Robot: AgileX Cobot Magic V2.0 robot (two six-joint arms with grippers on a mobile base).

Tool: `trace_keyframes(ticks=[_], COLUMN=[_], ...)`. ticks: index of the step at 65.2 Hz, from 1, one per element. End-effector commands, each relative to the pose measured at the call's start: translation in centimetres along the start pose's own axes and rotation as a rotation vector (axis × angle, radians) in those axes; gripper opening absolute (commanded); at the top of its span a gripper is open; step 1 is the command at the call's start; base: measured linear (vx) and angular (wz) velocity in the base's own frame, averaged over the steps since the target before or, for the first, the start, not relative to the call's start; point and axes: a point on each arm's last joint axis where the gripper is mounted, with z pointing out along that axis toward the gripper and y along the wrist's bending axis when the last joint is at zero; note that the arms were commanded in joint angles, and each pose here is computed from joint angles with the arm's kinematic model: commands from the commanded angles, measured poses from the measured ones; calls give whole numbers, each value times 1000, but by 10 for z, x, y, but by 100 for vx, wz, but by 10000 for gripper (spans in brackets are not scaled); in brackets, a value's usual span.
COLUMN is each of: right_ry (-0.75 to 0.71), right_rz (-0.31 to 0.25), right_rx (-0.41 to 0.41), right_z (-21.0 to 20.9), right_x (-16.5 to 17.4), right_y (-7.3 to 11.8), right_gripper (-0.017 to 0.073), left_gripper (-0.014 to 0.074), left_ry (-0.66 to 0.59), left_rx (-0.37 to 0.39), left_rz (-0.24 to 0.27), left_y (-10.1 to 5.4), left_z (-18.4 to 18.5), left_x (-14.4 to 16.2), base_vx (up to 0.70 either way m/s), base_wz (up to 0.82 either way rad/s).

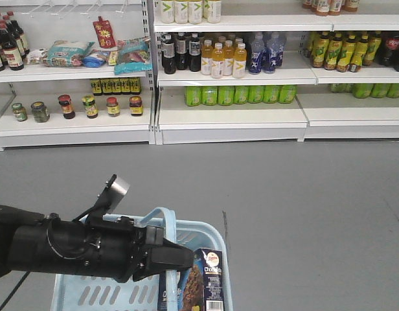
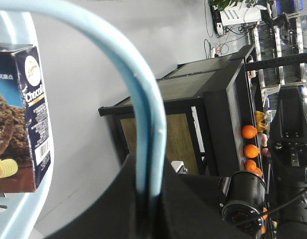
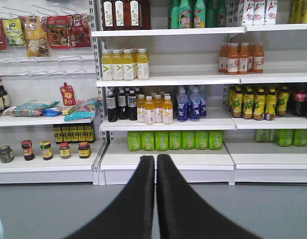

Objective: Left arm holds basket, right arm returns cookies
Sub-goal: 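Keep holding the basket while driving toward the drink shelves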

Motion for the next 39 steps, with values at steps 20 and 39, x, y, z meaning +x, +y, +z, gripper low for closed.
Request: trace_keyframes(ticks=[20, 39], right_ry=[-86, -86], right_rz=[-10, -10], right_rx=[-2, -2], right_z=[-1, -1], right_x=[-7, -7], right_y=[0, 0], right_gripper=[-8, -8], left_gripper=[-6, -6], left_ry=[-51, -51], left_rx=[131, 131], left_rz=[10, 10], left_y=[-25, -25], left_z=[-7, -7], left_x=[-6, -6], base_vx=[23, 22], base_wz=[0, -1])
